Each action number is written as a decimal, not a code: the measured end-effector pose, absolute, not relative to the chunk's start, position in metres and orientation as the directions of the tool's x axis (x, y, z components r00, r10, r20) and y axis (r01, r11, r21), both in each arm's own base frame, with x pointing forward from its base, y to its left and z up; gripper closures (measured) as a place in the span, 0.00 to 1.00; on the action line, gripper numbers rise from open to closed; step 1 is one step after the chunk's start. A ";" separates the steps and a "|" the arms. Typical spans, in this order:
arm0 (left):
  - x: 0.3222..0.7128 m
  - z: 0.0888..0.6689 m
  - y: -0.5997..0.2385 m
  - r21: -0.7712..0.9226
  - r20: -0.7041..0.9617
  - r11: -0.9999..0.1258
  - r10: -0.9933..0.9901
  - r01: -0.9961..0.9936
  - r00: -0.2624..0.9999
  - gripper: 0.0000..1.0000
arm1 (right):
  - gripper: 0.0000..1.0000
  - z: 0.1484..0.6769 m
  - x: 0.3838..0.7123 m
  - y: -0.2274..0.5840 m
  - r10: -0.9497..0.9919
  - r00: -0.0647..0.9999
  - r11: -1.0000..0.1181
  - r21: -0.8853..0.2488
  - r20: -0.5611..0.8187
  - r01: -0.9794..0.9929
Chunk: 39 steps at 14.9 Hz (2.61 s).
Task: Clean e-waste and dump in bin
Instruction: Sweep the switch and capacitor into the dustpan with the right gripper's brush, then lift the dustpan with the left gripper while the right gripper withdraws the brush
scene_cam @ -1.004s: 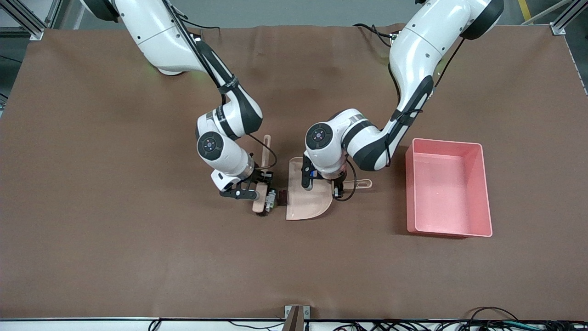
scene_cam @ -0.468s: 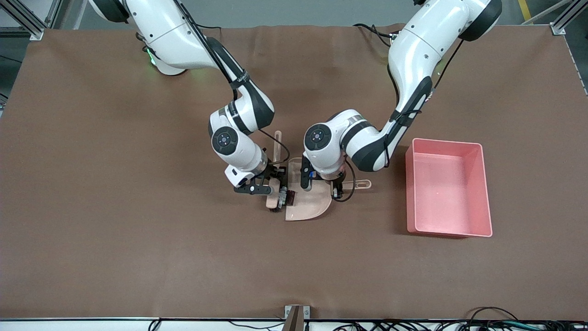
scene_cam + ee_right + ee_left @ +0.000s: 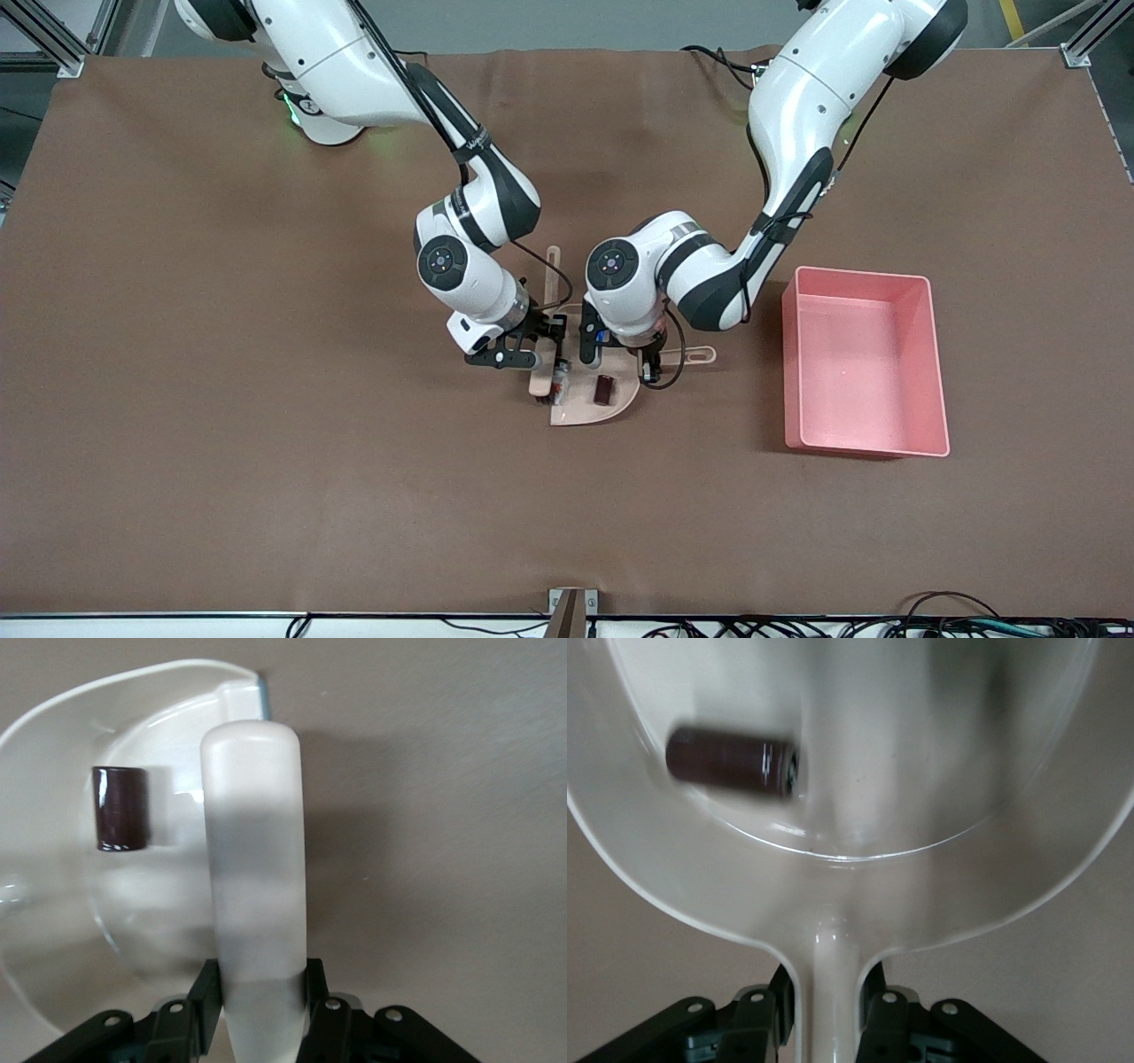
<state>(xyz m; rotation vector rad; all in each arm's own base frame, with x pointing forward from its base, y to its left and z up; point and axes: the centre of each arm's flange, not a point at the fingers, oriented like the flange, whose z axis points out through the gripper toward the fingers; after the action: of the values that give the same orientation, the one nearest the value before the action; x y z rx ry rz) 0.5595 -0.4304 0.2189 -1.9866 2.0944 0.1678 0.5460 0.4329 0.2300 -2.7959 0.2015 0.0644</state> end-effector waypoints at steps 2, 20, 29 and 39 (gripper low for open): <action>0.560 0.219 -0.430 -0.087 -0.258 0.064 -0.965 -0.994 -0.040 0.67 | 0.58 0.226 0.541 0.439 -0.136 0.987 -0.927 -0.341 -0.082 -0.156; 0.564 0.219 -0.431 -0.105 -0.224 0.042 -0.975 -0.994 -0.017 0.67 | 0.58 0.288 0.633 0.263 -0.050 0.988 -0.946 -0.309 -0.147 -0.094; 0.581 0.233 -0.445 -0.200 -0.041 -0.001 -0.999 -0.980 0.009 0.67 | 0.58 0.334 0.611 0.088 -0.056 0.990 -0.998 -0.007 -0.130 -0.057; 0.659 0.377 -0.357 -0.335 0.116 -0.225 -0.973 -0.915 0.197 0.67 | 0.58 0.242 0.579 -0.036 -0.084 0.996 -0.996 0.000 -0.043 -0.084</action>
<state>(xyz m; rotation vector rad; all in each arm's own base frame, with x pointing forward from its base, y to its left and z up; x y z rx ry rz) 0.6590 -0.3575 0.3774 -2.2746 1.8214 -0.4519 0.5789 -0.0364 0.2416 -3.1359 0.1316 0.0673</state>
